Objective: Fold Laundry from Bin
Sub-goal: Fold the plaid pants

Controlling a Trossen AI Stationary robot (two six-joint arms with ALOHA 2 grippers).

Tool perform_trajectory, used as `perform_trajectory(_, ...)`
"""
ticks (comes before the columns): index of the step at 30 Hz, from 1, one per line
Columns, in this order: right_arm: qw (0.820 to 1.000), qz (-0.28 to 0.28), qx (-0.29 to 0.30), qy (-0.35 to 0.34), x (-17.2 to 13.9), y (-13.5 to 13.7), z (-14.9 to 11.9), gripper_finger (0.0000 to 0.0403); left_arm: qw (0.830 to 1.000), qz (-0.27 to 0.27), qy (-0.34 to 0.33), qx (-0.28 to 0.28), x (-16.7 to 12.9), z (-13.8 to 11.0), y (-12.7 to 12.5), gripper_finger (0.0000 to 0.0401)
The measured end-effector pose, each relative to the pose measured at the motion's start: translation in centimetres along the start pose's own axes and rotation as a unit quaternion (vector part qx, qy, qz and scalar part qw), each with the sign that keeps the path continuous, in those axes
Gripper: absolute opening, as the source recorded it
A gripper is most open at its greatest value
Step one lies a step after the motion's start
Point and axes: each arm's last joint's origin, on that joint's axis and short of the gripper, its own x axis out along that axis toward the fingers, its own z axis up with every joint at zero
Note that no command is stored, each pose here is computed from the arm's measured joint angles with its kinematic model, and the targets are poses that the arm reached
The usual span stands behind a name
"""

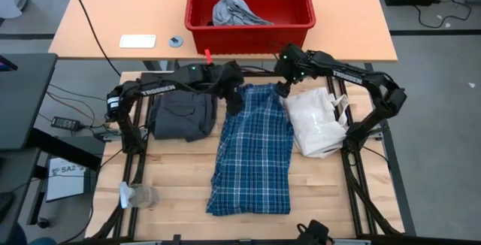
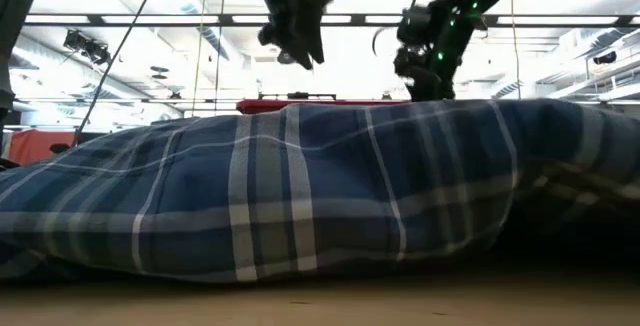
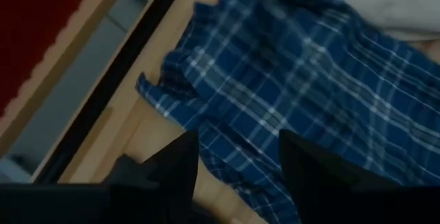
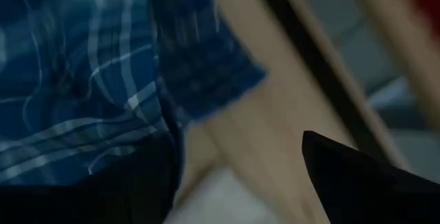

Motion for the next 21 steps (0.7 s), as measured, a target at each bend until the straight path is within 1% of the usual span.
perform_trajectory(3,0.998,-0.003,0.008,0.055,1.2,0.1,-0.7,0.0311,1.0,0.009,0.019,-0.016,2.1,0.1,0.4,0.0205)
perform_trajectory(5,0.998,-0.007,0.001,0.068,1.7,0.3,-0.8,0.0311,0.999,0.012,0.031,-0.027,3.8,0.2,1.2,0.0205)
perform_trajectory(6,0.998,-0.007,-0.004,0.062,1.7,0.4,-0.7,0.0311,0.999,0.007,0.037,-0.035,4.8,0.3,1.7,0.0205)
perform_trajectory(9,0.999,-0.01,-0.01,0.036,1.8,0.5,-0.1,0.0311,0.996,-0.036,0.048,-0.061,8.2,0.6,3.4,0.0205)
perform_trajectory(13,1.0,-0.011,0.013,0.02,1.8,0.6,0.2,0.0311,0.991,-0.083,0.063,-0.08,12.1,0.5,5.5,0.0205)
perform_trajectory(16,1.0,-0.007,0.021,0.021,1.8,0.7,0.2,0.0311,0.99,-0.097,0.061,-0.078,14.1,0.4,6.3,0.0205)
perform_trajectory(21,0.999,0.004,0.022,0.022,1.8,0.9,0.1,0.0311,0.99,-0.09,0.067,-0.084,16.6,-0.1,7.5,0.0205)
